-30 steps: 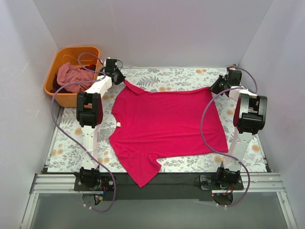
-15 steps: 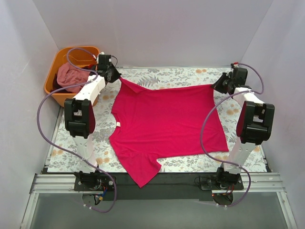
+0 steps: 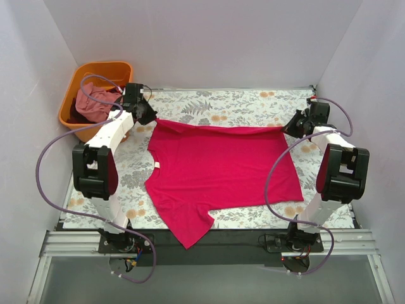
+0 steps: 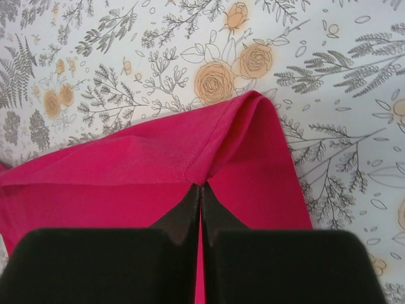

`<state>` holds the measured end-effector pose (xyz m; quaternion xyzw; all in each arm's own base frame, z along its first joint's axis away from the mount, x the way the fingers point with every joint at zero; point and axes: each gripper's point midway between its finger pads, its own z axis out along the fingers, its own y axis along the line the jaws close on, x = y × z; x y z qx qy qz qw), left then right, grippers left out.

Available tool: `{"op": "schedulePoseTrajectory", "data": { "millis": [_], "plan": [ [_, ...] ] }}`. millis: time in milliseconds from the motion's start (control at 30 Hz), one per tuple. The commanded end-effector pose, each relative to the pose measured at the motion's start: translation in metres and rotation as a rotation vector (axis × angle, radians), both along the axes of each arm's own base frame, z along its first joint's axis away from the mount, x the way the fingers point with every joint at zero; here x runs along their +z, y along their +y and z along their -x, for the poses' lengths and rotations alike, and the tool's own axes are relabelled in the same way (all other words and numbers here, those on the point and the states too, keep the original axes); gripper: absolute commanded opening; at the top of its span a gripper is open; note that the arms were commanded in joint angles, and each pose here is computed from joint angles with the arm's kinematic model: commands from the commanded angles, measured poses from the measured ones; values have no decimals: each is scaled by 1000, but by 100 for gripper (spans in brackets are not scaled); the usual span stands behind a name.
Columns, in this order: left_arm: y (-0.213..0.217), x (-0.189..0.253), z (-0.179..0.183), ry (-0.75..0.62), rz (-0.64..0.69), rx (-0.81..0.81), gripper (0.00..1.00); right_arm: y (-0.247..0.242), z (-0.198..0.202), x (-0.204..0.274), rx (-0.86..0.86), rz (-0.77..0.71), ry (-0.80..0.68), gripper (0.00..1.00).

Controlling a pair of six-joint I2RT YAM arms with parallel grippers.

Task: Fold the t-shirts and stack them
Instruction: Fold the tshirt

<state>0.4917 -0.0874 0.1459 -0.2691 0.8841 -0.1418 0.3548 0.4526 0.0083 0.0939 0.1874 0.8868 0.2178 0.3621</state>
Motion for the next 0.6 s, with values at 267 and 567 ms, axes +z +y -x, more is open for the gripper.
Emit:
{"op": "schedulePoseTrajectory", "data": {
  "millis": [267, 567],
  "plan": [
    [5, 13, 83, 38, 62, 33, 0, -22, 36, -9, -82, 47, 52, 1],
    [4, 1, 119, 78, 115, 62, 0, -28, 45, -22, -95, 65, 86, 1]
  ]
}}
